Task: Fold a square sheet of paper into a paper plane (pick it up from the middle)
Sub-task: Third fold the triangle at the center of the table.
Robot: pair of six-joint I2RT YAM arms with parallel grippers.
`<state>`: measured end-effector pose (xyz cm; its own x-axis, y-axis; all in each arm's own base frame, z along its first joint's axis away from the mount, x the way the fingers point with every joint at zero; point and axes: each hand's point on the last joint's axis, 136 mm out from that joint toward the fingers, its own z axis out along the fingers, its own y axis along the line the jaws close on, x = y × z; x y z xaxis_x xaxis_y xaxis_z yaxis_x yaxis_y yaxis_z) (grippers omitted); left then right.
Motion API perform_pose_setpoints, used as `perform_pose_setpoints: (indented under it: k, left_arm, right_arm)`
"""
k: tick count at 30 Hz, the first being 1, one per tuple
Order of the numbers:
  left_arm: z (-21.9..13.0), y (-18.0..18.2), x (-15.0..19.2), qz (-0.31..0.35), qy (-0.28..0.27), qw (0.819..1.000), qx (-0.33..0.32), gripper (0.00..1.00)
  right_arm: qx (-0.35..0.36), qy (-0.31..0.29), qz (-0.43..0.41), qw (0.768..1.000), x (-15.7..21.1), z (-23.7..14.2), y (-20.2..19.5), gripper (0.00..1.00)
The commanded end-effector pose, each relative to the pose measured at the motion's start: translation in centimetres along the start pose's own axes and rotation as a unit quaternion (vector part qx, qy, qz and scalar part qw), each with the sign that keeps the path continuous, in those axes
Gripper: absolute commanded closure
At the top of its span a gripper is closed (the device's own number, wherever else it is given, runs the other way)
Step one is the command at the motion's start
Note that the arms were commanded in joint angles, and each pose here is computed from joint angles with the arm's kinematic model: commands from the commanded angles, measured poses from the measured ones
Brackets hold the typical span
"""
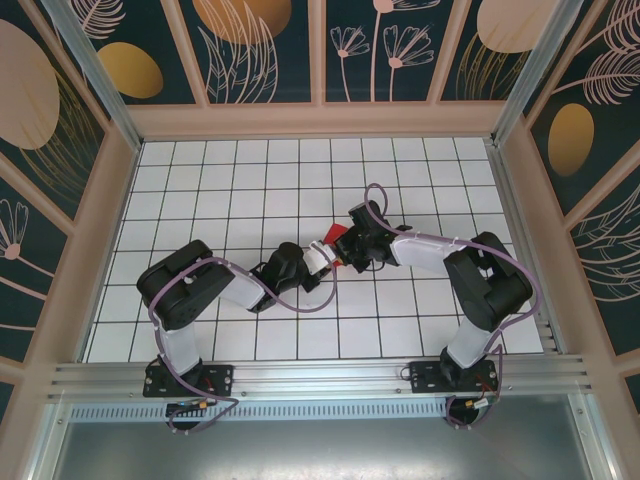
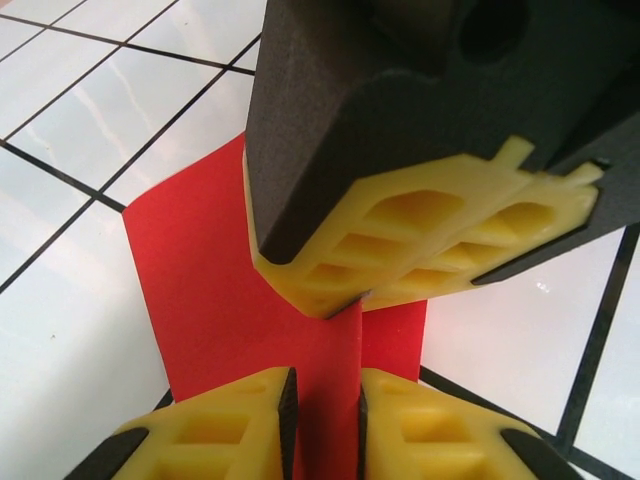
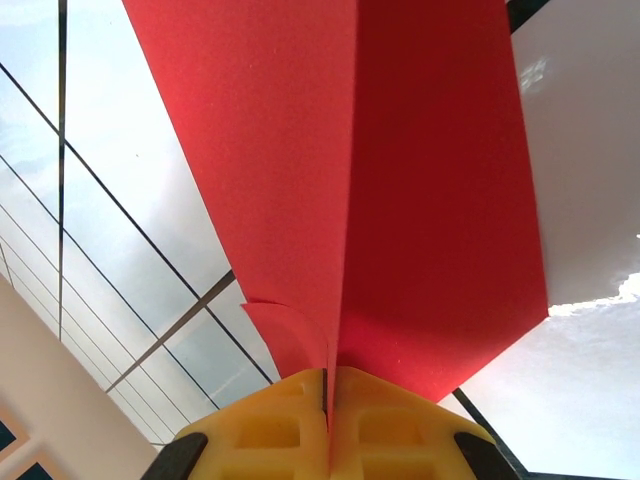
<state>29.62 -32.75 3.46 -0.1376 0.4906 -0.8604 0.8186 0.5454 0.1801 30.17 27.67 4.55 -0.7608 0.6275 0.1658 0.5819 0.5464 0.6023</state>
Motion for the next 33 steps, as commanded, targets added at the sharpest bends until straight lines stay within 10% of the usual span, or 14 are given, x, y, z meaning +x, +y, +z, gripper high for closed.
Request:
perform_pose_setpoints:
  k: [1, 11, 33]
  left_arm:
    - [0.3, -0.4, 0.1, -0.011, 0.001, 1.0, 0.008, 0.8]
    - [-0.3, -0.5, 0.8, -0.089, 0.004, 0.996, 0.006, 0.88]
    - [-1.1, -1.3, -0.6, -0.273, -0.013, 0.961, 0.036, 0.88]
  right_arm:
    - [-0.005, 0.002, -0.007, 1.0, -0.2, -0.2, 0.9, 0.96]
    - [-0.082, -0.061, -0.124, 0.987, -2.6, -4.7, 3.4, 0.53]
    - [-0.094, -0.014, -0.198, 0.976, -1.7, -2.3, 0.8, 0.76]
